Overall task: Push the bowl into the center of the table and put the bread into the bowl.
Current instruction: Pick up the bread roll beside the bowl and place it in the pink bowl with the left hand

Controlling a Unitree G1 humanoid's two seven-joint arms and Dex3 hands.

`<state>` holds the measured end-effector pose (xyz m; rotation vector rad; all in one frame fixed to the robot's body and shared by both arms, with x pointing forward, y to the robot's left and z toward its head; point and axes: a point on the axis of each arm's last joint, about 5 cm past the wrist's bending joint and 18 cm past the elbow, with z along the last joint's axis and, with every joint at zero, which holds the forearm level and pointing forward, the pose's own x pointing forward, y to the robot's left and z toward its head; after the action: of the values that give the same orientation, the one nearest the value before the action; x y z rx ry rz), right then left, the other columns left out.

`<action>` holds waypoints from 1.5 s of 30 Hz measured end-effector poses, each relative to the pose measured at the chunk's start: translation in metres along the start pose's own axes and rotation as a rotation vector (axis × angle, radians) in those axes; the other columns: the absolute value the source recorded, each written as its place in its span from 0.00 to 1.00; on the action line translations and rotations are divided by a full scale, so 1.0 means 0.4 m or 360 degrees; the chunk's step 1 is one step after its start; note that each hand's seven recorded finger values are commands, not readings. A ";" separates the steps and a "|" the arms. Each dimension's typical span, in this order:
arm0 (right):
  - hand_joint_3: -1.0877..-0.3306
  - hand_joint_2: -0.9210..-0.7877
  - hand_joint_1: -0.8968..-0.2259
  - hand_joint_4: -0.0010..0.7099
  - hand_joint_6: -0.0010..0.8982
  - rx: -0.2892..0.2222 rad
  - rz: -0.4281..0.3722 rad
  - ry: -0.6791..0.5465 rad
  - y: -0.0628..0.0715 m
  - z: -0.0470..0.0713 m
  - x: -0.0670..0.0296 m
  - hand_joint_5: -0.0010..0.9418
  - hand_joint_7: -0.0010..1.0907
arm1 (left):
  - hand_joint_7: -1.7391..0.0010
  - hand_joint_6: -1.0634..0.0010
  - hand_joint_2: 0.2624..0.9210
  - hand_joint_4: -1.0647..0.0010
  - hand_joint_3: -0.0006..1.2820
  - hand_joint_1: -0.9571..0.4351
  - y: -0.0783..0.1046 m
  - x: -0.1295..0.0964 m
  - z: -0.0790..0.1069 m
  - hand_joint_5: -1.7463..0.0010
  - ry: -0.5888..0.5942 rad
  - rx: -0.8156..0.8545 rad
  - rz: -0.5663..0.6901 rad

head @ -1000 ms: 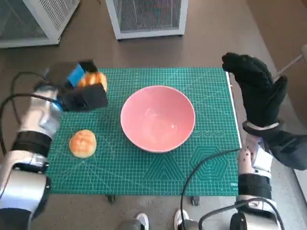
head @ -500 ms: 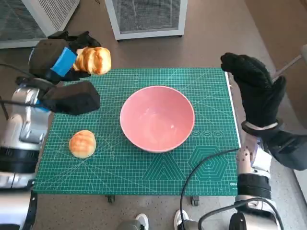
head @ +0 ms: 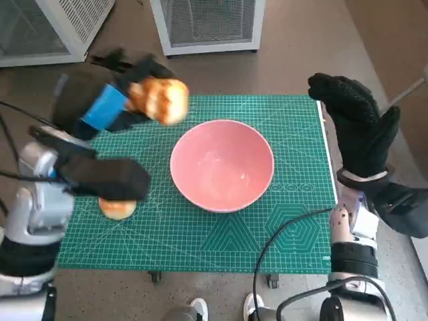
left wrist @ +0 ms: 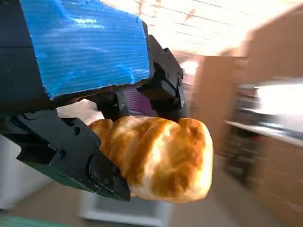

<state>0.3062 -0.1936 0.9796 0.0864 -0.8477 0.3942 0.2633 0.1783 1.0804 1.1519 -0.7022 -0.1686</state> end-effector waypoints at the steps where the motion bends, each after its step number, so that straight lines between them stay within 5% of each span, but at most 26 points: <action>1: 0.39 0.00 0.31 0.26 0.12 0.0004 0.0000 0.0001 0.001 -0.001 0.000 0.00 0.23 | 0.40 0.31 0.98 0.29 0.01 0.69 -0.007 0.002 0.006 0.37 -0.0032 -0.0018 -0.0024; 23: 0.39 0.00 0.31 0.26 0.12 0.0005 0.0000 0.0000 -0.004 0.003 -0.003 0.00 0.23 | 0.34 0.41 1.00 0.29 0.03 0.69 -0.175 0.043 0.004 0.37 -0.0163 -0.0156 -0.0529; 28: 0.39 0.00 0.32 0.26 0.12 0.0004 0.0000 -0.0002 -0.005 0.004 -0.003 0.00 0.23 | 0.27 0.52 1.00 0.38 0.10 0.69 -0.192 0.051 -0.008 0.31 -0.0117 -0.0192 -0.0611; 29: 0.39 0.00 0.32 0.26 0.12 0.0003 0.0000 -0.0002 -0.005 0.004 -0.003 0.00 0.23 | 0.34 0.57 0.96 0.45 0.10 0.68 -0.194 0.051 -0.010 0.39 -0.0109 -0.0196 -0.0626; 31: 0.39 0.00 0.32 0.26 0.12 0.0002 -0.0001 -0.0001 -0.005 0.004 -0.004 0.00 0.23 | 0.67 0.65 0.85 0.62 0.06 0.67 -0.195 0.051 -0.013 0.73 -0.0081 -0.0205 -0.0672; 34: 0.39 0.00 0.32 0.26 0.12 0.0000 -0.0002 0.0000 -0.006 0.004 -0.006 0.00 0.22 | 0.88 0.73 0.79 0.79 0.02 0.64 -0.194 0.052 -0.016 0.91 -0.0026 -0.0213 -0.0740; 45: 0.39 0.00 0.32 0.26 0.12 -0.0013 -0.0002 0.0008 -0.006 0.005 -0.013 0.00 0.22 | 1.00 0.83 0.73 0.99 0.00 0.54 -0.135 0.053 0.002 1.00 0.0017 -0.0225 -0.0821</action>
<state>0.3027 -0.1980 0.9773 0.0786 -0.8443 0.3896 0.2915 0.1450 1.0421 1.1771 -0.3641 -0.6367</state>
